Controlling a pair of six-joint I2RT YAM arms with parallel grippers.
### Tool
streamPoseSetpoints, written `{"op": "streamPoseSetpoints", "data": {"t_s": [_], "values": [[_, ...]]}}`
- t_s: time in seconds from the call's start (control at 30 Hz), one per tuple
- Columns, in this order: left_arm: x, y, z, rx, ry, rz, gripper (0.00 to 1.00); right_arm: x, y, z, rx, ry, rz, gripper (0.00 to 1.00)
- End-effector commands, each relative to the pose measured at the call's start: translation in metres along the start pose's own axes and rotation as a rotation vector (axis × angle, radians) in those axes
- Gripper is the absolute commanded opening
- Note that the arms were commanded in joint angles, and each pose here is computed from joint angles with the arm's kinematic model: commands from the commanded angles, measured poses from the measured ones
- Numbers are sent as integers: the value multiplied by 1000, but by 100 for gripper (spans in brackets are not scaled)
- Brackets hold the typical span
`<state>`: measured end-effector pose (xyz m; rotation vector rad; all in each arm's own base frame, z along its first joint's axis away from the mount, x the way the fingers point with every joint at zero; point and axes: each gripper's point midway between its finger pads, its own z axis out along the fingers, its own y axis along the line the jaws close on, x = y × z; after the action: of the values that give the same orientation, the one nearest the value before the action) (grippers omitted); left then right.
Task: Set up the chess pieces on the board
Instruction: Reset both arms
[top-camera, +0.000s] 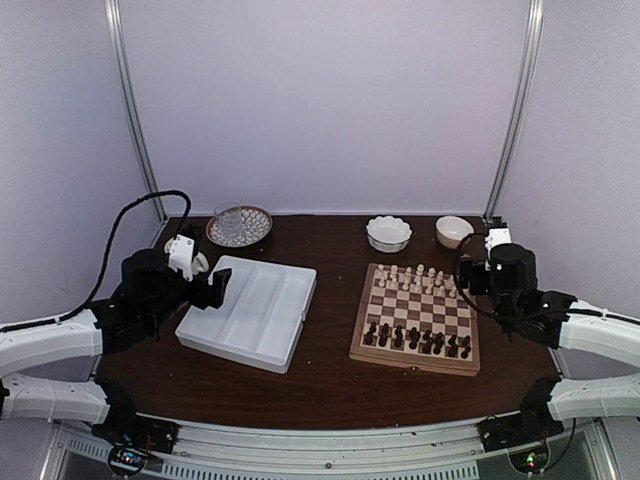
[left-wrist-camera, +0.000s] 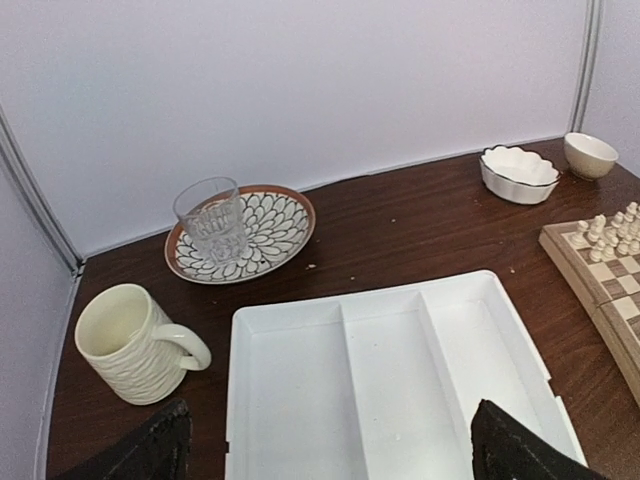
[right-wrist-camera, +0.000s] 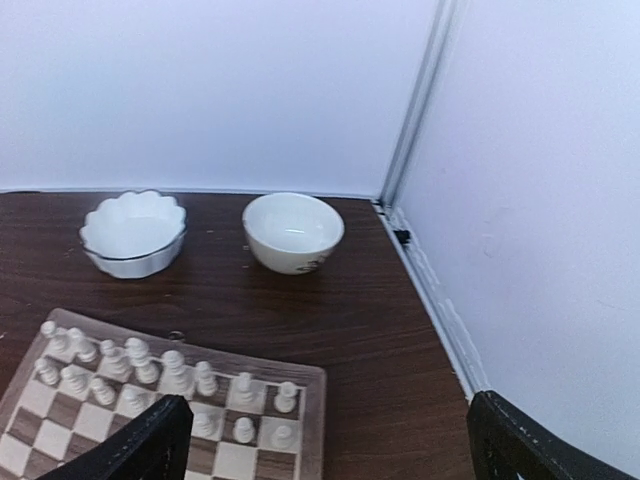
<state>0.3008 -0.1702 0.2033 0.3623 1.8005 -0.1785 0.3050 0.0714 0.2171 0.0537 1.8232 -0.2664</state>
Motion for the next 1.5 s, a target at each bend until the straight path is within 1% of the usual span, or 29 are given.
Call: {"op": "streamPoseSetpoints", "data": {"t_s": [0.0, 0.13, 0.2, 0.23, 0.3, 0.33, 0.43, 0.53, 0.6, 0.67, 0.73, 0.77, 0.8, 0.87, 0.9, 0.97, 1.0, 1.07, 1.17, 1.3, 1.37, 1.43, 1.47], "values": [[7, 22, 4, -89, 43, 11, 98, 5, -39, 7, 174, -47, 48, 100], [17, 40, 10, -176, 63, 44, 98, 12, -42, 10, 142, -108, -8, 100], [21, 53, 13, -218, 67, 37, 98, 14, -43, 18, 92, -133, 3, 100], [24, 60, 15, -235, 73, 31, 98, 19, -43, 26, 53, -107, 9, 100], [30, 74, 19, -267, 91, 32, 98, 31, -56, 45, 54, -43, 28, 100], [33, 81, 20, -291, 94, 41, 98, 36, -64, 53, 62, -36, 36, 100], [42, 94, 22, -344, 82, 97, 98, 47, -61, 69, 43, -64, 5, 99], [47, 111, 22, -385, 92, 77, 98, 53, -60, 86, 71, -80, -18, 99], [48, 125, 19, -421, 84, 58, 98, 48, -49, 96, 31, -97, -46, 98], [47, 133, 15, -439, 51, 55, 97, 49, -46, 106, 2, -115, -28, 96], [53, 140, 13, -450, 34, 68, 98, 67, -46, 120, -21, -78, -4, 92], [61, 144, 13, -452, 38, 64, 98, 69, -45, 125, -36, -95, -7, 90], [65, 150, 15, -457, 37, 48, 98, 68, -44, 126, -42, -96, -2, 91], [79, 160, 24, -448, 61, -7, 98, 74, -44, 131, -57, -33, 6, 91], [85, 164, 30, -437, 77, -27, 97, 70, -46, 131, -49, -62, 12, 98], [93, 168, 44, -401, 129, -38, 91, 74, -56, 131, 7, -39, 34, 100], [99, 165, 50, -362, 159, -38, 89, 75, -64, 133, 54, -29, 53, 100], [101, 171, 53, -361, 180, -56, 88, 74, -69, 132, 83, -46, 63, 100], [100, 177, 53, -351, 164, -74, 87, 74, -71, 132, 91, -41, 65, 100], [94, 176, 50, -343, 105, -28, 87, 74, -71, 132, 90, -40, 65, 100], [98, 177, 48, -340, 34, -27, 92, 74, -71, 133, 90, -40, 66, 100], [109, 178, 54, -309, 27, -53, 93, 74, -70, 132, 90, -39, 66, 100], [111, 174, 57, -279, 46, -56, 94, 74, -71, 132, 93, -39, 64, 100]]}}
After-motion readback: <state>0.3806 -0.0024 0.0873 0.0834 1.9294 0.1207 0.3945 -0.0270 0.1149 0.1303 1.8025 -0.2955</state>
